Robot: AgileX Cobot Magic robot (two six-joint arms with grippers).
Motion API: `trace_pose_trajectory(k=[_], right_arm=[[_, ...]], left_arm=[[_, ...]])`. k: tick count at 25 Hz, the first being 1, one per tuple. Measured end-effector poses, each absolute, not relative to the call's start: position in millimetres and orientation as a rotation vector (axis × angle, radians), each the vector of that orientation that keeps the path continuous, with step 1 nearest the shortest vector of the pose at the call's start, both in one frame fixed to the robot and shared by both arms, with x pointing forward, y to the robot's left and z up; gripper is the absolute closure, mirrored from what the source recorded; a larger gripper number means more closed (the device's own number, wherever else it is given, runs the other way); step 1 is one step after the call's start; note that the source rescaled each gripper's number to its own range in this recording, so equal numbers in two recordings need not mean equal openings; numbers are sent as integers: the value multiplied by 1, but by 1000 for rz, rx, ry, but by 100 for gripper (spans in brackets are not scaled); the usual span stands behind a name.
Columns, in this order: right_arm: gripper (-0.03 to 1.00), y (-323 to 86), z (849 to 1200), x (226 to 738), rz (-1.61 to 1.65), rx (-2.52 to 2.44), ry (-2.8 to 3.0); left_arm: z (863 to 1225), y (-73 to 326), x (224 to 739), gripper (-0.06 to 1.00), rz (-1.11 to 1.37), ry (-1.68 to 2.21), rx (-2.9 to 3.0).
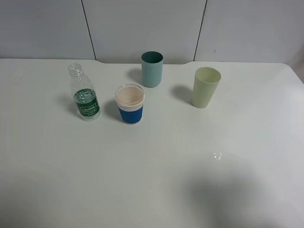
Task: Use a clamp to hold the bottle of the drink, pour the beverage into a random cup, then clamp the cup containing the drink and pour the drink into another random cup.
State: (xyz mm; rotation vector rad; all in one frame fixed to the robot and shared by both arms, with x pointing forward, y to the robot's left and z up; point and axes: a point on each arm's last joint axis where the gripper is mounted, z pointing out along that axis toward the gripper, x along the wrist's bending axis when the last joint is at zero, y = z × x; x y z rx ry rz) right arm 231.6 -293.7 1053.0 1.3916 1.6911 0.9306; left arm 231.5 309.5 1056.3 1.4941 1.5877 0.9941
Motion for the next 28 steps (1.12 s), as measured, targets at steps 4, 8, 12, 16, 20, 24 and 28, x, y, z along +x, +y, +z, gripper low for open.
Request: trace_pose_trajectory(k=[4, 8, 12, 16, 20, 24, 28], right_arm=[[-3, -294, 1053, 232, 931, 1391, 1690], [-3, -294, 1053, 232, 931, 1391, 1690], [-3, -294, 1053, 232, 932, 1392, 1692], [-3, -293, 1053, 232, 934, 1392, 1692], [-3, -293, 1053, 232, 934, 1392, 1692], [-3, -293, 1053, 232, 931, 1398, 1686], [-3, -293, 1053, 232, 911, 1428, 1652]], left_arm=[[1056, 309, 232, -6, 994, 1588, 1494], [1056, 309, 232, -6, 994, 1588, 1494], [1056, 309, 232, -6, 994, 1588, 1494], [1056, 309, 232, -6, 994, 1588, 1494], [1056, 309, 232, -6, 994, 1588, 1494], [1056, 309, 232, -6, 994, 1588, 1494], [1056, 309, 232, -6, 994, 1588, 1494]])
